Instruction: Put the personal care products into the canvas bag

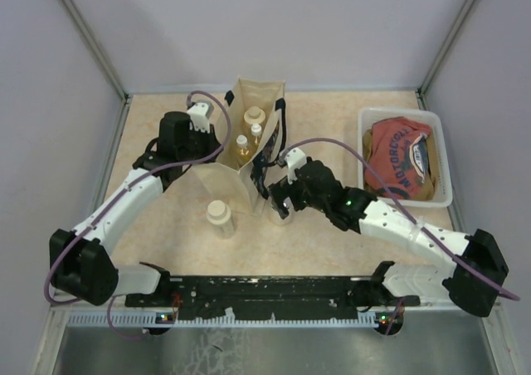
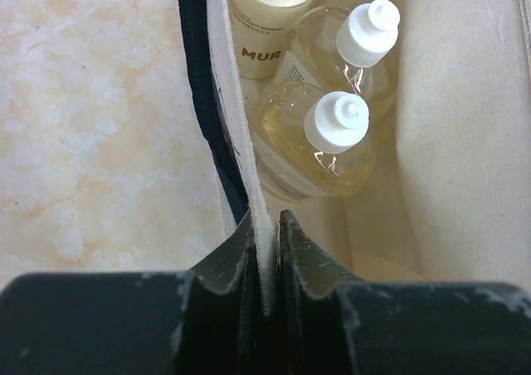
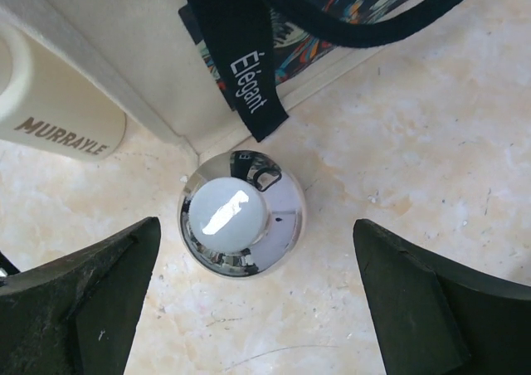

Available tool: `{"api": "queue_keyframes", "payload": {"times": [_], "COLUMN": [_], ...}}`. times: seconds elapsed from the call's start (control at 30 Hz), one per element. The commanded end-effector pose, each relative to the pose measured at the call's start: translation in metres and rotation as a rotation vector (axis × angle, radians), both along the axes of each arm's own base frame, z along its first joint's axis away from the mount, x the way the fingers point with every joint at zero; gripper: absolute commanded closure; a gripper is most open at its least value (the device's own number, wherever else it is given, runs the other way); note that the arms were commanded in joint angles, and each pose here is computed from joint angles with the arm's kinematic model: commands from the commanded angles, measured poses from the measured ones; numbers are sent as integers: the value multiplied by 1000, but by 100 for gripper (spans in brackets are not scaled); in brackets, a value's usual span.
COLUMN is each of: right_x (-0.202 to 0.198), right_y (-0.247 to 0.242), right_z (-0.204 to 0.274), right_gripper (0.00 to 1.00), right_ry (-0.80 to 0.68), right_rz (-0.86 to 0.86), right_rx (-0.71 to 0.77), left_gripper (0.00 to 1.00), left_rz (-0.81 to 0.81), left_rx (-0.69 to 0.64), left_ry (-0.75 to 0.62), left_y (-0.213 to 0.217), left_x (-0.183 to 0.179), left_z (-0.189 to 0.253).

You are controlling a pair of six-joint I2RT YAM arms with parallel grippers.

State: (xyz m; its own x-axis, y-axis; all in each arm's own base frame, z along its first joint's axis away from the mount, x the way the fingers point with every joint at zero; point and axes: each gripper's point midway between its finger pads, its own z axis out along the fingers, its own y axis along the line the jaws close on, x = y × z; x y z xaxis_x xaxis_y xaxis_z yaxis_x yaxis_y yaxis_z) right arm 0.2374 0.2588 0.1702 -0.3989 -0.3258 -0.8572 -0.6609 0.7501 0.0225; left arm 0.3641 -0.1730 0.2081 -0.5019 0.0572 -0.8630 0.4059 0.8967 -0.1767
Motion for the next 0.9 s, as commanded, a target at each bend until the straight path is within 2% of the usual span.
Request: {"api": "queue_keyframes", "payload": {"times": [0.0, 0.47, 0.73, 0.87], "right_x": [3, 13, 10, 11], "right_y": [14, 21, 23, 23], "right_z": [13, -27, -51, -53], "right_gripper": [1, 1, 1, 9], "right_ry": [-4, 134, 177, 163], "right_rz": [-4, -62, -53, -54], "right_rx": [-13, -254, -323, -329], "left_gripper": [100, 100, 100, 100], "left_rz": [12, 4, 2, 5], "left_rx": [-18, -17, -18, -19], "left_ry": [-55, -61, -65, -65], "left_y": [2, 3, 3, 4], "left_x": [1, -3, -5, -6], "left_z": [19, 18, 18, 17]}}
